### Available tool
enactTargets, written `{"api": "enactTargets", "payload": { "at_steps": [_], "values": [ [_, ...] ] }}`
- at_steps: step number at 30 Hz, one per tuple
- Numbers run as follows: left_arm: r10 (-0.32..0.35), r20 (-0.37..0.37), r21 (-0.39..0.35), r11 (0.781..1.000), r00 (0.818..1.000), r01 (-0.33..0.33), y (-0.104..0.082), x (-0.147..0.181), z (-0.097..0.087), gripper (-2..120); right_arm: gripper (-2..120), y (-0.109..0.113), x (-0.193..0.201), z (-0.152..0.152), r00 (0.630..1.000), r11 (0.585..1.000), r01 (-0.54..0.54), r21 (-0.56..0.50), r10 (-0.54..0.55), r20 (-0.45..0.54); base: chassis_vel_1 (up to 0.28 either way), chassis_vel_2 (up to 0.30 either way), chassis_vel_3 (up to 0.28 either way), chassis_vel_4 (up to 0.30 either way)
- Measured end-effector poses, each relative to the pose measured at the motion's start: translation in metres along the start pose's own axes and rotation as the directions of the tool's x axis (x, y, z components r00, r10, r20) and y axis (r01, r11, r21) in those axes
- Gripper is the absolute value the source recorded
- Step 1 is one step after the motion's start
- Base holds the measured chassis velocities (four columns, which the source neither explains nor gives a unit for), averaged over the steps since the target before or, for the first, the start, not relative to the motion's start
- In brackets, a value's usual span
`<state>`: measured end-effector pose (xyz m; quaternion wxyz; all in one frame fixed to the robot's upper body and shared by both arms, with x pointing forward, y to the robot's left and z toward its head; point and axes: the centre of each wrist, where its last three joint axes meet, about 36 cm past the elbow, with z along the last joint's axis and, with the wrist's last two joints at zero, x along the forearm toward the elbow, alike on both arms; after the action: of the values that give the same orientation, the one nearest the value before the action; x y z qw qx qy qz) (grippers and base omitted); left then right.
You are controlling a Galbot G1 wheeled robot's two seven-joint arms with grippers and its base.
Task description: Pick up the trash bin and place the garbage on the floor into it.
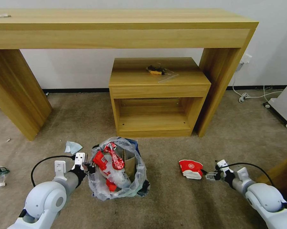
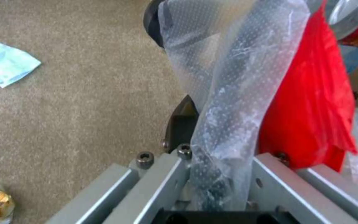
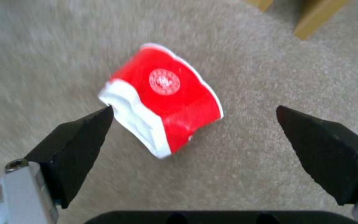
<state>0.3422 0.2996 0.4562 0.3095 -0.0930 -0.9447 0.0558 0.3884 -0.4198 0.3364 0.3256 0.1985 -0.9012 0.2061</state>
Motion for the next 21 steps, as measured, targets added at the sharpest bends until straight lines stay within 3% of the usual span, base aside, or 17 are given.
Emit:
{"api": "enactTargets", "payload": {
  "at_steps": [9, 21],
  "values": [
    [-0.007, 0.000, 0.009, 1.000, 1.000, 0.007, 0.003, -0.002, 0.000, 0, 100, 0.003, -0.033, -0.008, 0.988, 0.984, 0.129, 0.123, -0.117, -0.103, 0.000, 0.000, 0.000, 0.000],
    [-0.013, -0.001, 0.020, 1.000, 1.000, 0.013, 0.005, -0.005, 0.000, 0, 100, 0.010, -0.071, -0.011, 0.977, 0.978, 0.165, 0.130, -0.145, -0.155, 0.000, 0.000, 0.000, 0.000]
  ]
}}
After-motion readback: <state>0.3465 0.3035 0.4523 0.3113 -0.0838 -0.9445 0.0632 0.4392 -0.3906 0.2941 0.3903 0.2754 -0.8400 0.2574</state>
